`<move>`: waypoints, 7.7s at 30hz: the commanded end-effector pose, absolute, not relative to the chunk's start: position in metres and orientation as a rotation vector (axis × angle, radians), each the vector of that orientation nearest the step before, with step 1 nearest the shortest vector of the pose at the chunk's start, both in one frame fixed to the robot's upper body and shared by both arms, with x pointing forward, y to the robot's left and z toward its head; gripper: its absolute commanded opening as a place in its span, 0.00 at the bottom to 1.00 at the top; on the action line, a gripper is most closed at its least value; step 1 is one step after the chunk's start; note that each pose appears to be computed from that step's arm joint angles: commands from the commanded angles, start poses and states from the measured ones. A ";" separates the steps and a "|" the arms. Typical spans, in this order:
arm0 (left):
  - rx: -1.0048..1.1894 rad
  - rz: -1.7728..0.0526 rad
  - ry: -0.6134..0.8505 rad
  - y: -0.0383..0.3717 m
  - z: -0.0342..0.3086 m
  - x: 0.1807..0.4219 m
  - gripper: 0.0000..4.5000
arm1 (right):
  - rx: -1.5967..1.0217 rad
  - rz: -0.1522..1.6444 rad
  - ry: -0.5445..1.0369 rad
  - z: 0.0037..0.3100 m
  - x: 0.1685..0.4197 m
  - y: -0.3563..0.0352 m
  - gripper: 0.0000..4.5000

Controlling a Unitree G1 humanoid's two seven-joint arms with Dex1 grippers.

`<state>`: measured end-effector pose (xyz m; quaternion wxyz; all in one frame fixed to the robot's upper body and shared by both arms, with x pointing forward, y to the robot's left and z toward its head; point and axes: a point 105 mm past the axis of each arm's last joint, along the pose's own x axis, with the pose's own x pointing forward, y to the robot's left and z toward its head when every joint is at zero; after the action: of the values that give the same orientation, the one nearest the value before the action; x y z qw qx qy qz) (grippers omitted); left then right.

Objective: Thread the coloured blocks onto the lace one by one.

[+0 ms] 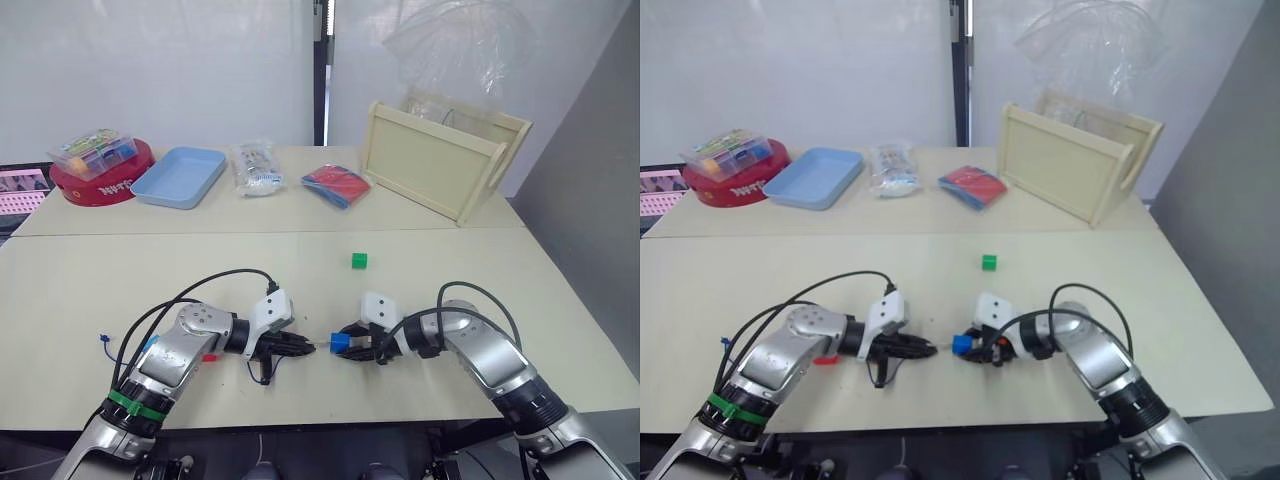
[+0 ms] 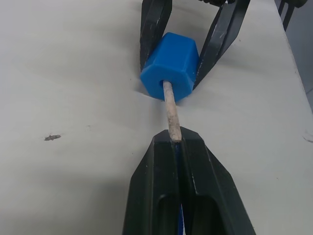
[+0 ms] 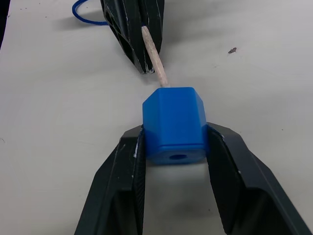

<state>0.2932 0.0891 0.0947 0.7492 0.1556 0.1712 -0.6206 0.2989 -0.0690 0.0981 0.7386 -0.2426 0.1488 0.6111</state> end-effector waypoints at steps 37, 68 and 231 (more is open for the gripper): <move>0.394 -1.361 0.314 0.093 0.120 0.289 0.58 | -0.556 1.359 0.353 0.095 0.286 -0.060 0.28; 0.406 -1.371 0.298 0.073 0.086 0.284 0.00 | -0.553 1.343 0.363 0.098 0.287 -0.063 0.28; 0.280 -1.264 0.236 0.113 0.113 0.320 0.00 | -0.168 0.607 0.096 0.157 0.336 -0.106 0.99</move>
<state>0.3180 0.1082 0.0961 0.7758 0.1451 0.1373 -0.5986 0.3251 -0.0991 0.1532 0.9236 -0.0874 0.0682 0.3670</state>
